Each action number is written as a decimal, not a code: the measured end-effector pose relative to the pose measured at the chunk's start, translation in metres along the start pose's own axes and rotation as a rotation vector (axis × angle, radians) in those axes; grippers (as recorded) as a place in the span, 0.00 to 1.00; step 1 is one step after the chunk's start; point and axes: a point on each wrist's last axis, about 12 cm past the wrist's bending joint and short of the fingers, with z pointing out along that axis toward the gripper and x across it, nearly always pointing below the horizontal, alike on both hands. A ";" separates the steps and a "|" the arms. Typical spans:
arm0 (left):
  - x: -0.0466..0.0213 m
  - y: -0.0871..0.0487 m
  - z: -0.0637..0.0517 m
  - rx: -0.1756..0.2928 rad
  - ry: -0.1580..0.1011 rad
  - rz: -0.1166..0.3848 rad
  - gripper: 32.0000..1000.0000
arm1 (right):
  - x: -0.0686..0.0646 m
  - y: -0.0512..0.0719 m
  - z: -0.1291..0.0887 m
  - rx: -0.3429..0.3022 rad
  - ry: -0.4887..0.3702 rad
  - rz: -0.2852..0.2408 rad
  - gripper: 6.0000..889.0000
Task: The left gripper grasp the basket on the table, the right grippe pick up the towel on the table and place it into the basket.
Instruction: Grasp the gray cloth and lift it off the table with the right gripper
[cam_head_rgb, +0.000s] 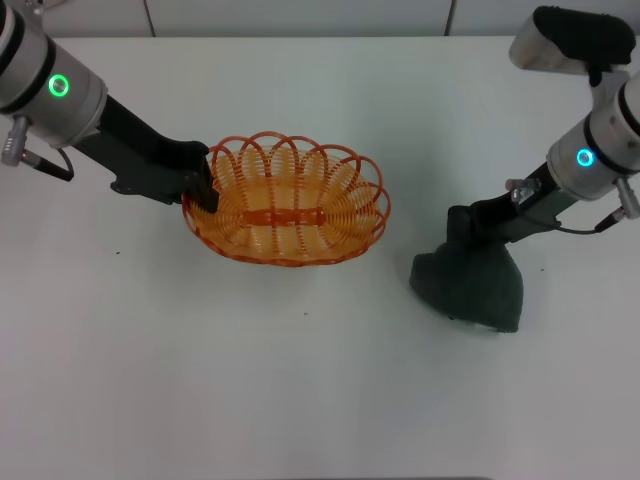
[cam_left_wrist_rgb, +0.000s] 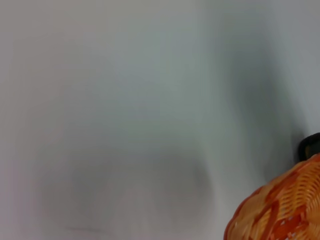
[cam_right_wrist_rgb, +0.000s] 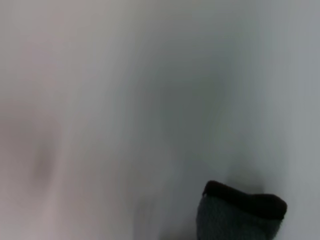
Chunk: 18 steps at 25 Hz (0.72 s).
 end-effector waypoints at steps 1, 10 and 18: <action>0.0002 0.000 0.000 0.000 0.000 -0.001 0.06 | 0.000 0.000 0.000 -0.001 0.000 0.001 0.19; 0.0038 0.009 -0.002 -0.005 -0.001 -0.021 0.06 | -0.006 0.015 -0.019 -0.019 -0.014 -0.057 0.17; 0.0062 0.018 -0.005 -0.012 -0.006 -0.041 0.06 | 0.001 0.020 -0.055 0.025 -0.076 -0.063 0.17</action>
